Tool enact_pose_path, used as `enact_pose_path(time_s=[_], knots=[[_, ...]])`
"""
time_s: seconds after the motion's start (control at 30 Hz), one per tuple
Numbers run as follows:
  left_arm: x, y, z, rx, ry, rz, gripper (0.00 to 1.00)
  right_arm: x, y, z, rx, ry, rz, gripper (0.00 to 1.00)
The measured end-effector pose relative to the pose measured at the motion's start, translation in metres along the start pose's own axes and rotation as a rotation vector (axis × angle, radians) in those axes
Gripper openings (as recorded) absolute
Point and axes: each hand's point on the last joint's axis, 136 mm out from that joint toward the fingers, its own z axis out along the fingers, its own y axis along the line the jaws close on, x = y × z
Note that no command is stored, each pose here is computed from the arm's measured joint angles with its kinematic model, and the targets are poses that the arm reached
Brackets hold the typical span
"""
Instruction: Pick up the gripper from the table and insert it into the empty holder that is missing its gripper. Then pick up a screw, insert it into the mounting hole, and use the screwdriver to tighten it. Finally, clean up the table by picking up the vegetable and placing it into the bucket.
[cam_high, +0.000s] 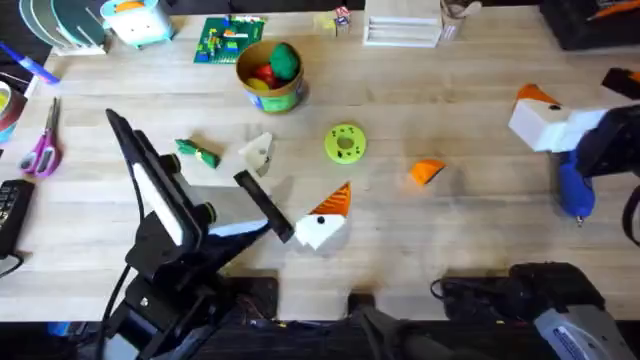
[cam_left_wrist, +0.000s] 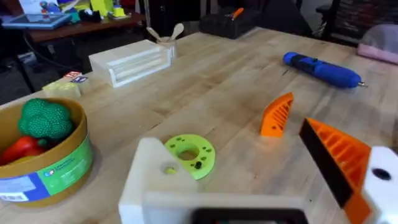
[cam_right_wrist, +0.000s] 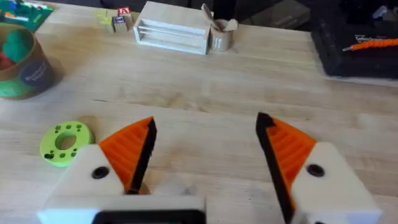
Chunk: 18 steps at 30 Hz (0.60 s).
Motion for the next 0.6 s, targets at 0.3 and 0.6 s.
enact_pose_path(time_s=[0.3,0.6], knots=[[-0.0003,-0.0034,0.0,0.02,-0.001,-0.023,0.993,0.0,0.0,0.0,0.0,0.0,0.0,0.991],[-0.0004,-0.0038,0.0,0.022,-0.001,-0.023,0.993,0.0,0.0,0.0,0.0,0.0,0.0,0.991]])
